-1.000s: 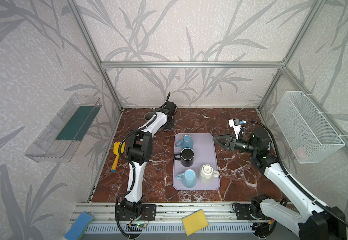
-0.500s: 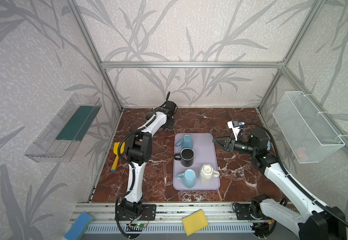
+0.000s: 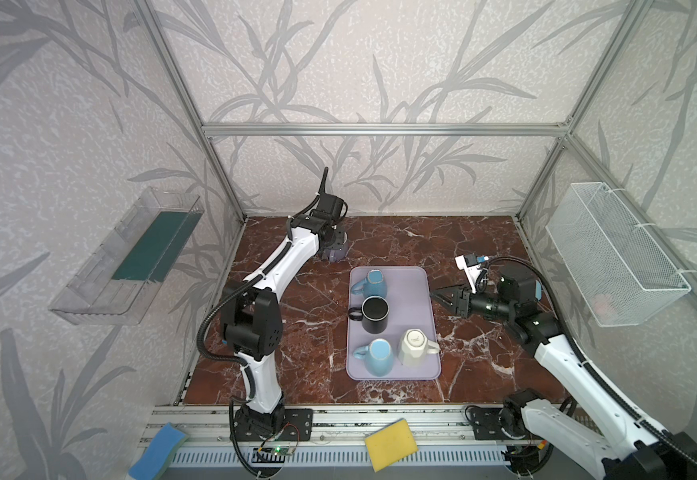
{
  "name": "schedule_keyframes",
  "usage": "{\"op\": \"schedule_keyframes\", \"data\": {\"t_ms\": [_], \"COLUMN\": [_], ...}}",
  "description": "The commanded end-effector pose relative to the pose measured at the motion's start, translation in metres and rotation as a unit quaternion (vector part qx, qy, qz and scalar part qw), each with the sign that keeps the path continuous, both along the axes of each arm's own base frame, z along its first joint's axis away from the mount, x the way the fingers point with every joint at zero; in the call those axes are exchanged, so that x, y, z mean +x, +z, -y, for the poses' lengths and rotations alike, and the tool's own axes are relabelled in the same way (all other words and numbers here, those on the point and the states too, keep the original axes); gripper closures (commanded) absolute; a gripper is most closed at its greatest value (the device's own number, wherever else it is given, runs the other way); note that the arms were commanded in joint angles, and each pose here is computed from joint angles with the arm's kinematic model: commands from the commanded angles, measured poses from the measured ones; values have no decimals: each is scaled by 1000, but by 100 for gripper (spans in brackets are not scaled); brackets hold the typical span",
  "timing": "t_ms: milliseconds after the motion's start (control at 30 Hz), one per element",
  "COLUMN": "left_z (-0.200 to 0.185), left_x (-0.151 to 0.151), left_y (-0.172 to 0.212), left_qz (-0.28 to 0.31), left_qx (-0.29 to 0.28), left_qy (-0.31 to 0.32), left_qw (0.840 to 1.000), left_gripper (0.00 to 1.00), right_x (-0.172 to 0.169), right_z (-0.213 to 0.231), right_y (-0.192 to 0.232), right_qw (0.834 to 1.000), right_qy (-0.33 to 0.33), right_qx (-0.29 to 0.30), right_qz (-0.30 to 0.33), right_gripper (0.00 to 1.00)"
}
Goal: Turn the mug right side up
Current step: 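Release the lavender mug with the left gripper while the right gripper approaches the white mug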
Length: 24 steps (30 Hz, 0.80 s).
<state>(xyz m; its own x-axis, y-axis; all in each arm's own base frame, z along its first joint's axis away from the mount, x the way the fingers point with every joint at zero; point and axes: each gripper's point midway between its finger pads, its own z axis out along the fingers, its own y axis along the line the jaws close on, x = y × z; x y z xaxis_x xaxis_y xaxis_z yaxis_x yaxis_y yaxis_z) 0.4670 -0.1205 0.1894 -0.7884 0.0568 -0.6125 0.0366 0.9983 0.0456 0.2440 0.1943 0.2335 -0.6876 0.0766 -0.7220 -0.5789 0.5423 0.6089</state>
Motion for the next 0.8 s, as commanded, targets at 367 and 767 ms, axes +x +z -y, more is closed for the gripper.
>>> {"op": "schedule_keyframes", "data": {"t_ms": [367, 767], "left_z": [25, 39], "left_x": [-72, -109], "left_y": [3, 4], "left_qz": [33, 38], "left_qx": [-104, -152], "left_qy": [-18, -29], "left_qw": [994, 987], "left_gripper": [62, 62], "right_x": [-61, -82], "right_z": [23, 20], "right_y": [-73, -96], "right_qw": [993, 993], "right_qy": [-43, -27], "right_qx": [-86, -83], "right_qz": [-61, -84], "right_gripper": [58, 55]}}
